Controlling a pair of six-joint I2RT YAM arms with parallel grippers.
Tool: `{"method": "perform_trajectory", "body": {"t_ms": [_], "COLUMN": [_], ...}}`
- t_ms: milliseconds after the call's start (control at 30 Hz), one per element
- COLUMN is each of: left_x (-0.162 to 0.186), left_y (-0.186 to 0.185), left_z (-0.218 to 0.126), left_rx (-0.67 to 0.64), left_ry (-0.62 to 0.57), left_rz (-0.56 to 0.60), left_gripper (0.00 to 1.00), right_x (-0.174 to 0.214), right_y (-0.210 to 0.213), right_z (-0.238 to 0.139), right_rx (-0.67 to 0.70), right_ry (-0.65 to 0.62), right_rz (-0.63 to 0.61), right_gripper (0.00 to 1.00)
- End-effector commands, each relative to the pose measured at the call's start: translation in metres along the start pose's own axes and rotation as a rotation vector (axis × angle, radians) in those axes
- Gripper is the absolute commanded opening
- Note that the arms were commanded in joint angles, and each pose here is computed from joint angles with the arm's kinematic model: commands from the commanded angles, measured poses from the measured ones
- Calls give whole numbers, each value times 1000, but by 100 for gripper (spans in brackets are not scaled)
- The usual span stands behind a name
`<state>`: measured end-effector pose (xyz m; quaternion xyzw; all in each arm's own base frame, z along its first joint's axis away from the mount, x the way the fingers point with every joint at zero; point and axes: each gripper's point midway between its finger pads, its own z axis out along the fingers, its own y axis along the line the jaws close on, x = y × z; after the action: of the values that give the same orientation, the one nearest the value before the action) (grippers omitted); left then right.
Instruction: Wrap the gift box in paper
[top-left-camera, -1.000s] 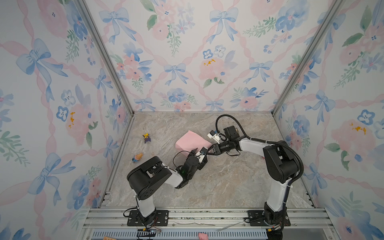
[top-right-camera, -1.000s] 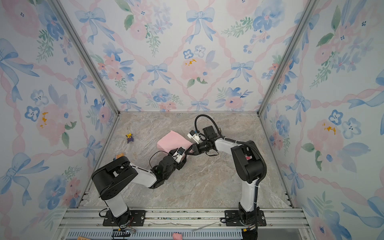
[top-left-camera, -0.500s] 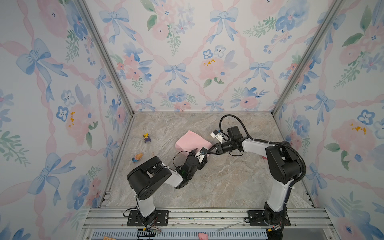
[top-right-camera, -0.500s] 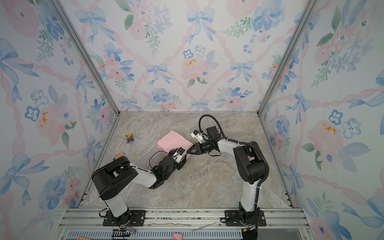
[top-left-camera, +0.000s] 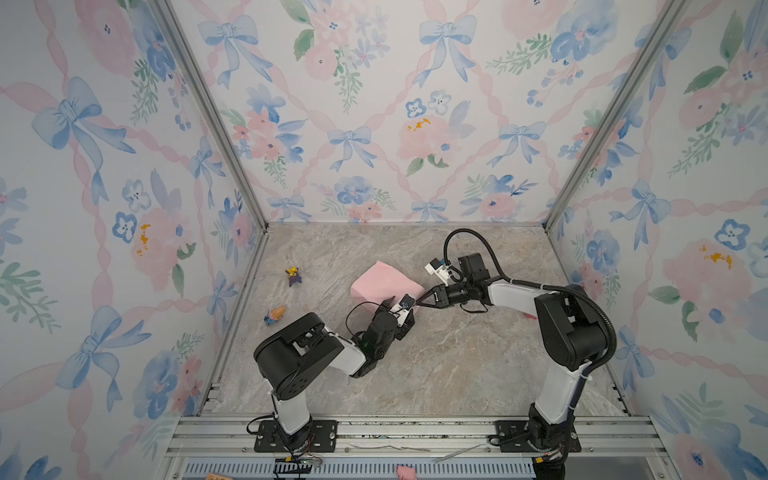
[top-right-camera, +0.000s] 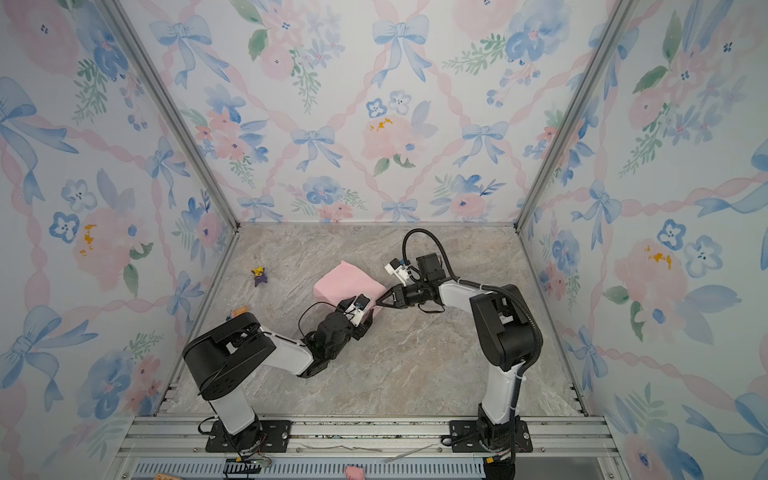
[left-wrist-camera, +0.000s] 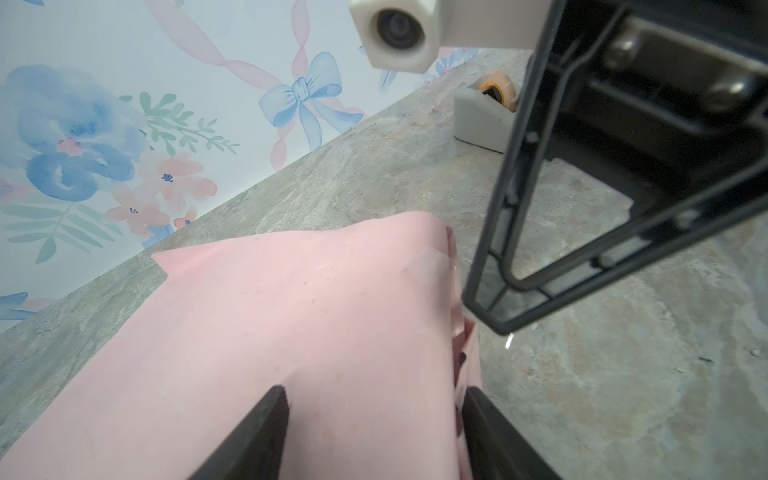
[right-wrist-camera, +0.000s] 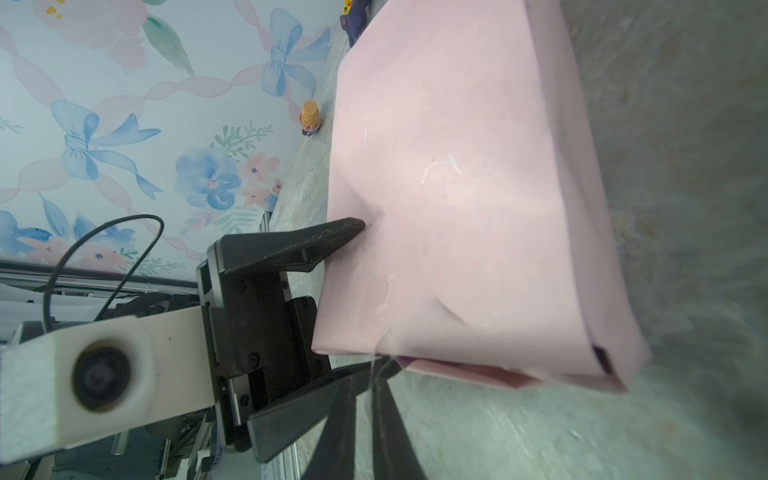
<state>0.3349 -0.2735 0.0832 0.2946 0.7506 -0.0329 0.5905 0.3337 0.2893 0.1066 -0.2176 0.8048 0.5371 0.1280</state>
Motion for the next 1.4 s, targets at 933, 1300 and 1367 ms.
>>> {"method": "perform_trajectory", "body": {"t_ms": [933,1300,1367], "left_x": [113,114,114], "left_y": [-9,-9,-9], "left_z": [-19,-20,-20], "left_rx": [60,59,60], "left_ry": [364,366,367], "left_rz": [86,85,86], "left_gripper": [62,62,62], "right_x": [2,1,1], "right_y": [-7,-13,-14], "right_z": [30,35,35], "right_rx": [11,6,8], "right_ry": [50,53,53], "right_rz": [-21,24,29], "right_gripper": [8,18,20]}}
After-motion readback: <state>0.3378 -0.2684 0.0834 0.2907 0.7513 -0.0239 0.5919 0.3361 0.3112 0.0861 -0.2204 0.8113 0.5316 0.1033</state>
